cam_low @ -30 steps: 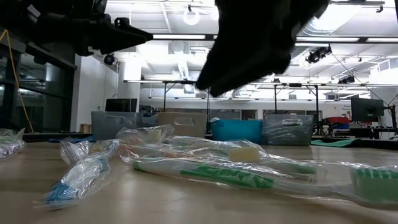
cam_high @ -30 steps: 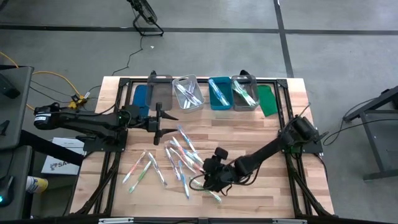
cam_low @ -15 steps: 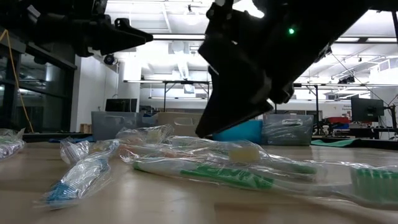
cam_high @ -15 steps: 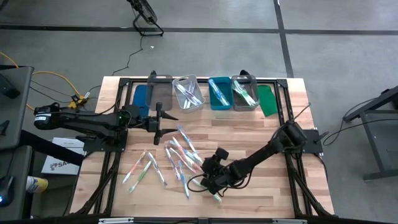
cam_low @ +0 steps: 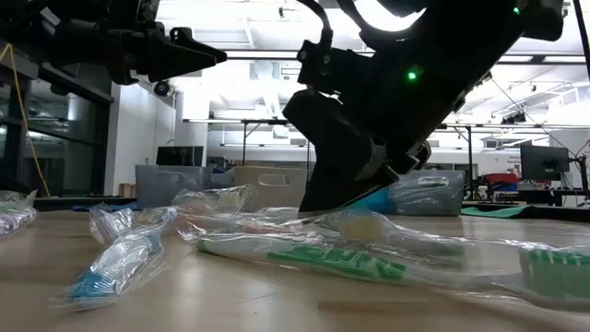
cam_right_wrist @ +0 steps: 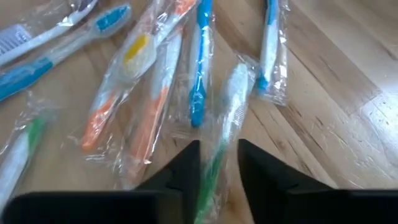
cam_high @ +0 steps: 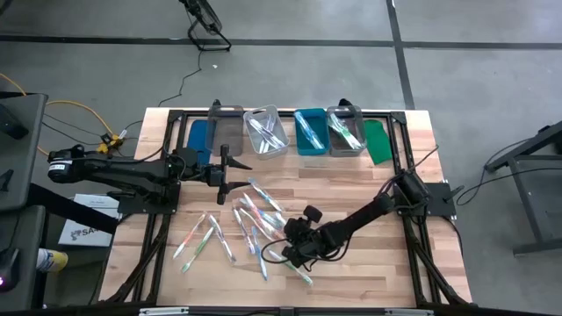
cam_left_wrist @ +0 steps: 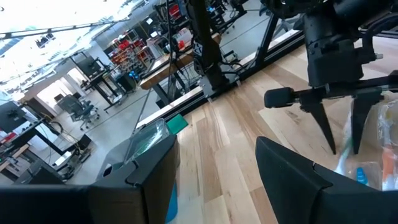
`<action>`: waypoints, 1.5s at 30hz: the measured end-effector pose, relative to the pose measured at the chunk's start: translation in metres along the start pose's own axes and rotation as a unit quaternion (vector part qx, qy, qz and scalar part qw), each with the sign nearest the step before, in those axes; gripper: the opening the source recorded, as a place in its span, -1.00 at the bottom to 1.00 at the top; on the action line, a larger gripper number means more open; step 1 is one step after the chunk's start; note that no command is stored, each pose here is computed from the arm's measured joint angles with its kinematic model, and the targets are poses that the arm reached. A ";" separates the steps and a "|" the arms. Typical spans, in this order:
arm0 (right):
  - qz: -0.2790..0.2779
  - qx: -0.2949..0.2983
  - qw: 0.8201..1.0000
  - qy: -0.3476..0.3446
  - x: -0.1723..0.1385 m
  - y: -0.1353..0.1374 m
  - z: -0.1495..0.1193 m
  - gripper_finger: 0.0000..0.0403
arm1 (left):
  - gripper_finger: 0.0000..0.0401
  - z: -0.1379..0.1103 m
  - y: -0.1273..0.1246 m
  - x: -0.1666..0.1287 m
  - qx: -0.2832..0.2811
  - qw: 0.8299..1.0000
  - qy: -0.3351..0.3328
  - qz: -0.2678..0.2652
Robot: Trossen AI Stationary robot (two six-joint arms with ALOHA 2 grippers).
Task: Pick & Place Toothbrushes
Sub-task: Put the green toothbrush into the right black bin
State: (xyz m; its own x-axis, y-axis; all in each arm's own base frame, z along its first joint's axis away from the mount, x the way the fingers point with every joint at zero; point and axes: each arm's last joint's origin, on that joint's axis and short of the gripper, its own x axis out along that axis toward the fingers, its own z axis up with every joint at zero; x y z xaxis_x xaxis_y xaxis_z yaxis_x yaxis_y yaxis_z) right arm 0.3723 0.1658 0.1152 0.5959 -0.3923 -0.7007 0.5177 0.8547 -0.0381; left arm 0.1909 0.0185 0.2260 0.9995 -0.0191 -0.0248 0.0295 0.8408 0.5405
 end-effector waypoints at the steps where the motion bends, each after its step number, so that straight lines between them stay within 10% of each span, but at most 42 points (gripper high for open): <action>1: 0.001 -0.004 1.000 0.000 0.000 0.000 0.000 -0.61 | 0.06 0.000 0.000 0.000 0.000 1.000 0.000 0.000; 6: 0.020 -0.009 1.000 0.006 -0.009 0.000 0.007 -0.96 | 0.06 0.000 0.000 0.000 0.000 1.000 0.000 -0.001; 17: -0.012 -0.007 0.999 -0.030 -0.066 -0.029 0.047 -0.99 | 0.06 0.000 0.000 0.000 0.000 1.000 -0.001 -0.001; 30: -0.219 -0.082 0.971 0.053 -0.096 -0.136 0.087 -0.99 | 0.06 0.001 0.000 0.000 0.002 1.000 -0.002 -0.001; 45: -0.340 -0.109 0.923 0.145 -0.052 -0.255 0.136 -0.99 | 0.06 0.001 0.000 0.000 0.002 1.000 -0.003 -0.003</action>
State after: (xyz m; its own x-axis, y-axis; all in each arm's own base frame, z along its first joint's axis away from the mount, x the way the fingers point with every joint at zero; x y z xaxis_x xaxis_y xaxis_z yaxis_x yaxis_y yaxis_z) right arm 0.2927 -0.0774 0.2583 -0.0270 -0.7827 -0.6218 0.5573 0.5046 -0.6594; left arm 0.1910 0.0183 0.2265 0.9994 -0.0264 -0.0232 0.0347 0.8383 0.5441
